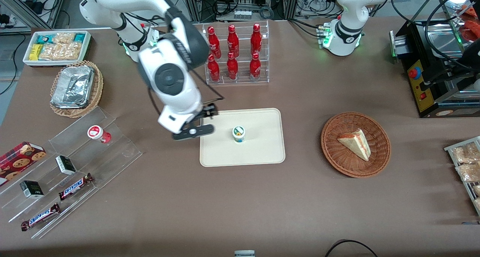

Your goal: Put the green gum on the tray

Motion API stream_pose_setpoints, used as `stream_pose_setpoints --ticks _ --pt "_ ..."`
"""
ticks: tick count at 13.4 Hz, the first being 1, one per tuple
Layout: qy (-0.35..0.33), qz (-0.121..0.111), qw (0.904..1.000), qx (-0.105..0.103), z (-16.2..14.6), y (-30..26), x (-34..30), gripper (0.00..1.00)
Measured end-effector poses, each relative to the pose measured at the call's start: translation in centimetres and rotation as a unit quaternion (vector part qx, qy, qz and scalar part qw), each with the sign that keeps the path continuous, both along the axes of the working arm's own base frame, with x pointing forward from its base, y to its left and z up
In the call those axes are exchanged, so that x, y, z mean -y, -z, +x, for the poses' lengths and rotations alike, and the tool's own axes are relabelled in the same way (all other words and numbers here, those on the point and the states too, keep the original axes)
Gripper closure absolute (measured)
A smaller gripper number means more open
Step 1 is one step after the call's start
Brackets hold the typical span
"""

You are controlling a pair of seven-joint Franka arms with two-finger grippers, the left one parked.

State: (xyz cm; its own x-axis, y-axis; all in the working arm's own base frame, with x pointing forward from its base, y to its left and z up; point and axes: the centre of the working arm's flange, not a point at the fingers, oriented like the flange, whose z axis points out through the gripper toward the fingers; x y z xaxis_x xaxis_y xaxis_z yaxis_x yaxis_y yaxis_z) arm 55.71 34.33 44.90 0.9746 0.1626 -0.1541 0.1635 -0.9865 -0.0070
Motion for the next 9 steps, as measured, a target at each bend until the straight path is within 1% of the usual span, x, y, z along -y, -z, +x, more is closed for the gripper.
stream_pose_setpoints --ticks 2,5,7,9 --pt "0.003 0.002 0.9999 -0.014 1.4 -1.4 4.7 0.00" --pt "0.053 0.007 0.9983 -0.022 3.9 -2.3 13.3 0.00" --pt "0.095 0.010 0.9952 -0.023 5.0 -2.6 19.2 0.00" --pt "0.127 0.019 0.9915 -0.018 5.4 -3.4 24.8 0.00"
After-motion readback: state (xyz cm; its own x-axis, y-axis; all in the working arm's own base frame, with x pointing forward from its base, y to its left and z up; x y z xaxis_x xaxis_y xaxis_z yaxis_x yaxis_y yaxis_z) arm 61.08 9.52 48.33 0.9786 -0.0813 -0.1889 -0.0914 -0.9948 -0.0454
